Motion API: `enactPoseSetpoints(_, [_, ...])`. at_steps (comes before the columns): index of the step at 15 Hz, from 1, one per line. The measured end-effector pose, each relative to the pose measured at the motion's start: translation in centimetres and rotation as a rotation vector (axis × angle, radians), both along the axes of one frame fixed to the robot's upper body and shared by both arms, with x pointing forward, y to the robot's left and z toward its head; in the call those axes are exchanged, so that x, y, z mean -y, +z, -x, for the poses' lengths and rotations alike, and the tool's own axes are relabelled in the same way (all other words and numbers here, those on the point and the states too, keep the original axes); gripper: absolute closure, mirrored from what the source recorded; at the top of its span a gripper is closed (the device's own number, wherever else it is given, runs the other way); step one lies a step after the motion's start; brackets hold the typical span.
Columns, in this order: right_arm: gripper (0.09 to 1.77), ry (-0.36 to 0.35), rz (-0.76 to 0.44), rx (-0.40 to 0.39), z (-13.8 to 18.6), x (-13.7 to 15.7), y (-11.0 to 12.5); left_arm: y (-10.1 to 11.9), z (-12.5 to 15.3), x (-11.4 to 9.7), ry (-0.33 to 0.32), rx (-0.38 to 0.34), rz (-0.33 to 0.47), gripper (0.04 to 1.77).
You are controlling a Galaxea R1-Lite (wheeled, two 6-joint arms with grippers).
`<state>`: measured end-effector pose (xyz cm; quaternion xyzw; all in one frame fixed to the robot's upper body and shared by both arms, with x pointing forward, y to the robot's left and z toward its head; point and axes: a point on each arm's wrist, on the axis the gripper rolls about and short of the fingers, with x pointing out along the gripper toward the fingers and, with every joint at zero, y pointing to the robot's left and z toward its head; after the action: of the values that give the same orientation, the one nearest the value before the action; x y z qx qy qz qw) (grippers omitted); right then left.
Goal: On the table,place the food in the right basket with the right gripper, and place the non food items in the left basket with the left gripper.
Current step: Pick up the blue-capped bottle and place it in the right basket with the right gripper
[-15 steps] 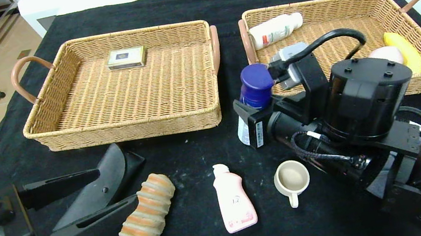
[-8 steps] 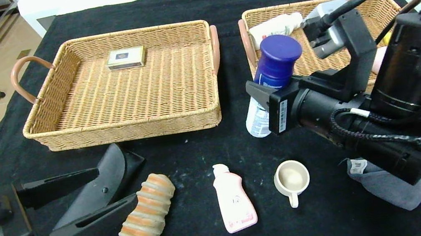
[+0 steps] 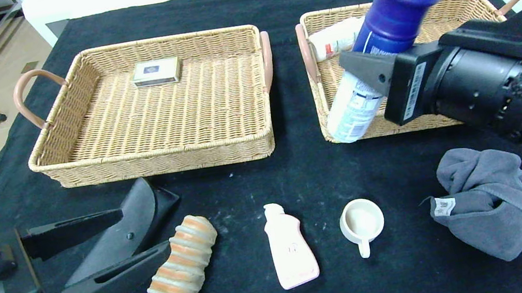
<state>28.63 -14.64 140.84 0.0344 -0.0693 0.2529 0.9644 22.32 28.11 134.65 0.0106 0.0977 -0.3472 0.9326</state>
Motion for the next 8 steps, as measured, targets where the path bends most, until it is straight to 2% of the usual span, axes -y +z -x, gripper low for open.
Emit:
enactPoseSetpoints(4, [1.01,-0.031,0.005,0.001,-0.3,1.9,3.1,-0.2,-0.2,0.1,0.0,-0.01,-0.005,0.09])
enactPoseSetpoints(8, [1.01,-0.126,-0.004,0.023,-3.1,4.3,5.5,-0.1,-0.1,0.0,0.0,-0.002,-0.003,0.09])
